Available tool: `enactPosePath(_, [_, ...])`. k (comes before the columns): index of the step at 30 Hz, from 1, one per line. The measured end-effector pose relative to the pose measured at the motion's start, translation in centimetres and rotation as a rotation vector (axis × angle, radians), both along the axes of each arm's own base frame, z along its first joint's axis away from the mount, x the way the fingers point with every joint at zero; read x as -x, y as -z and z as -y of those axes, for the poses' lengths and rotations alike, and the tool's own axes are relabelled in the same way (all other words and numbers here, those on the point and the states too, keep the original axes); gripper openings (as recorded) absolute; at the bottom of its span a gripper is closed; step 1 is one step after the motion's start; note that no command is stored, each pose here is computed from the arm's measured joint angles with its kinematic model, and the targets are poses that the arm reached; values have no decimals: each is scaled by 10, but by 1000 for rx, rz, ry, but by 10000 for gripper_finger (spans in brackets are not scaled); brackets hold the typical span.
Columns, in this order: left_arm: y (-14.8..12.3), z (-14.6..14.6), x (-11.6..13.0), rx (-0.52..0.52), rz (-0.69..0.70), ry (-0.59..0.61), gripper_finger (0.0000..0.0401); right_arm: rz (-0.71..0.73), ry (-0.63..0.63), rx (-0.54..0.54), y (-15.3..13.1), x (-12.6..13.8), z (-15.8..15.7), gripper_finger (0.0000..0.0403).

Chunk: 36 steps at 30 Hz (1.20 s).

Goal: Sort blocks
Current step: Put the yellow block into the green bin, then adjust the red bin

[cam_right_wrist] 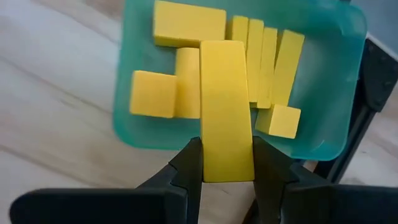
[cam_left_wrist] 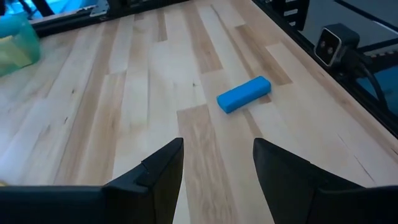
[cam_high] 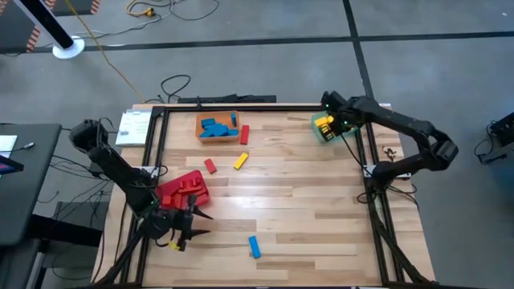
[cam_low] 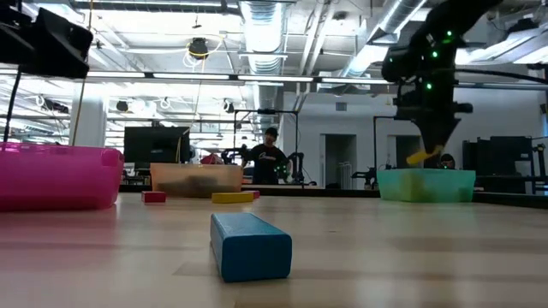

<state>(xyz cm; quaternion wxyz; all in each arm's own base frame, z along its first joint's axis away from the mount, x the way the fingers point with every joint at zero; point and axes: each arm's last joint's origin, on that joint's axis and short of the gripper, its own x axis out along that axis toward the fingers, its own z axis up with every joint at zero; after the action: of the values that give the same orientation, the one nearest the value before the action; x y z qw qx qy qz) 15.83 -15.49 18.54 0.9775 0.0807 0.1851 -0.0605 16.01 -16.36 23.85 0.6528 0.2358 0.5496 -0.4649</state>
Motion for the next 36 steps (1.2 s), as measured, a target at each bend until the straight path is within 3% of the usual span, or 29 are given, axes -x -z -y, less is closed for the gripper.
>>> enactPosePath(11, [-2, -2, -4, 36, 14, -26, 190, 73, 116, 41, 19, 18, 21, 119])
enactPosePath(21, [-2, -2, -4, 59, 12, -35, 190, 98, 142, 43, 28, 25, 26, 122])
enactPosePath(28, [-5, -1, -5, 72, 39, -28, 190, 107, 138, 33, 30, 25, 25, 163])
enactPosePath(36, [-6, -1, -5, 81, 51, -26, 190, 123, 143, 33, 30, 24, 26, 237])
